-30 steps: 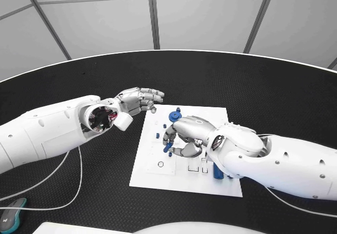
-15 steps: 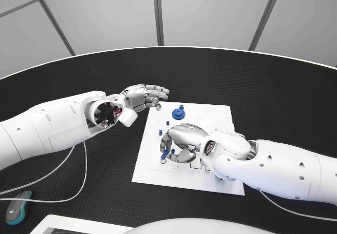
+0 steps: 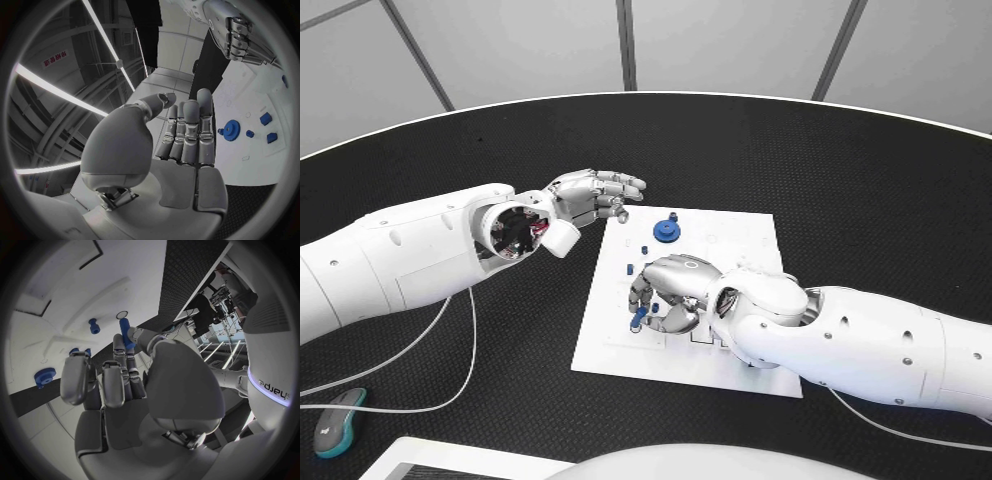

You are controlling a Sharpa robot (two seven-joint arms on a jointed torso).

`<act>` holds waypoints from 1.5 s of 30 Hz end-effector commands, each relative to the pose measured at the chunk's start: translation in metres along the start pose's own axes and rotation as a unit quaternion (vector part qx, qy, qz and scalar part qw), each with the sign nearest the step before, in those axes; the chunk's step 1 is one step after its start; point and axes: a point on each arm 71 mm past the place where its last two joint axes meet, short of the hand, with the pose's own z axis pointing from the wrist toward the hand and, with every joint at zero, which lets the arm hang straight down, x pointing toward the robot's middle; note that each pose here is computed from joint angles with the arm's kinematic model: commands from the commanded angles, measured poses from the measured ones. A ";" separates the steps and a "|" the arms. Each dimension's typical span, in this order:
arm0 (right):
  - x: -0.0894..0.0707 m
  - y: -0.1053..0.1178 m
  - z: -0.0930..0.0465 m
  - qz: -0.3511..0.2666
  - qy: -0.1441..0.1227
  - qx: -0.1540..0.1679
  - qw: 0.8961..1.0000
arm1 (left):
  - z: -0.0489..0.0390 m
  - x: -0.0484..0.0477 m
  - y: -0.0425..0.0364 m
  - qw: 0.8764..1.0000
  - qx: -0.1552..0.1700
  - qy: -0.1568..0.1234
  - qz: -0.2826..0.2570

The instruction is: Assemble the parts on the task board

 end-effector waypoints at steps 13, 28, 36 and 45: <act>0.004 -0.001 0.003 -0.005 0.018 0.008 1.000 | -0.0010 -0.0003 0.0000 1.000 0.000 -0.001 0.000; 0.008 0.000 0.006 -0.020 0.031 0.013 0.999 | -0.0018 -0.0008 0.0000 1.000 -0.001 -0.002 0.000; 0.012 0.006 0.008 -0.023 0.037 0.005 0.999 | -0.0016 -0.0006 0.0000 1.000 -0.001 -0.002 0.000; 0.015 0.009 0.011 -0.023 0.045 0.003 0.999 | -0.0015 -0.0002 0.0001 1.000 -0.002 -0.001 0.000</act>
